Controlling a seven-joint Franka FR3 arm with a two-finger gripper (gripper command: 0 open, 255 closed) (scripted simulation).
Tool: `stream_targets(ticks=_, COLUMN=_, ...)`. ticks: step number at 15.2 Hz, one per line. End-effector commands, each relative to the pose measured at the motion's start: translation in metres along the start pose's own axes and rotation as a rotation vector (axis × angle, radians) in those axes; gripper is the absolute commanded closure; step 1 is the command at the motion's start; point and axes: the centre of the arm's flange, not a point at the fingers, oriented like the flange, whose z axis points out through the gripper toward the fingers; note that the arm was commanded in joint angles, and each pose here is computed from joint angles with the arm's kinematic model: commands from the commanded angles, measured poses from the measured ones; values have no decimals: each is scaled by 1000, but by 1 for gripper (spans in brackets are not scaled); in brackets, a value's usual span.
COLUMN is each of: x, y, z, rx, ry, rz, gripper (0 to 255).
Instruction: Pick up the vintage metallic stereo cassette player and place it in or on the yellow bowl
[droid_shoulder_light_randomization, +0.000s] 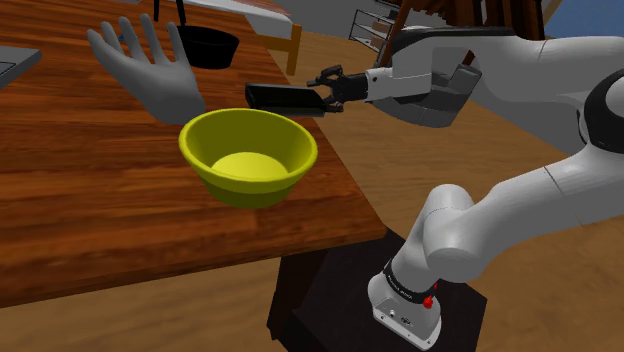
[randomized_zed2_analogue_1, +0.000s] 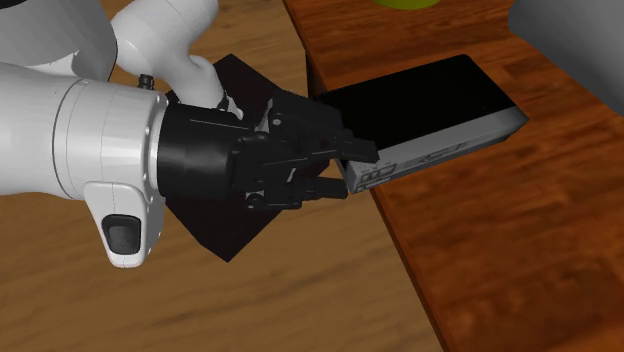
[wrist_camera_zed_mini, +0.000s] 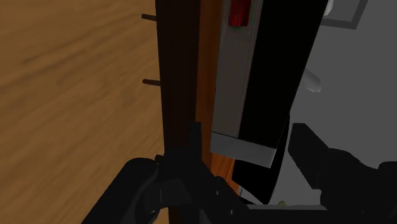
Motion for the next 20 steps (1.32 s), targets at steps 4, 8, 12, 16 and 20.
stream_targets(ticks=4, x=0, y=0, z=0, rx=0, ry=0, rz=0, gripper=255)
stream_targets(ticks=8, x=0, y=0, z=0, rx=0, ry=0, rz=0, gripper=255)
stream_targets(ticks=12, x=2, y=-15, z=-5, rx=0, ry=0, rz=0, gripper=255)
stream_targets(ticks=16, x=4, y=-35, z=-12, rx=0, ry=0, rz=0, gripper=255)
stream_targets(ticks=20, x=6, y=-55, z=-19, rx=0, ry=0, rz=0, gripper=255)
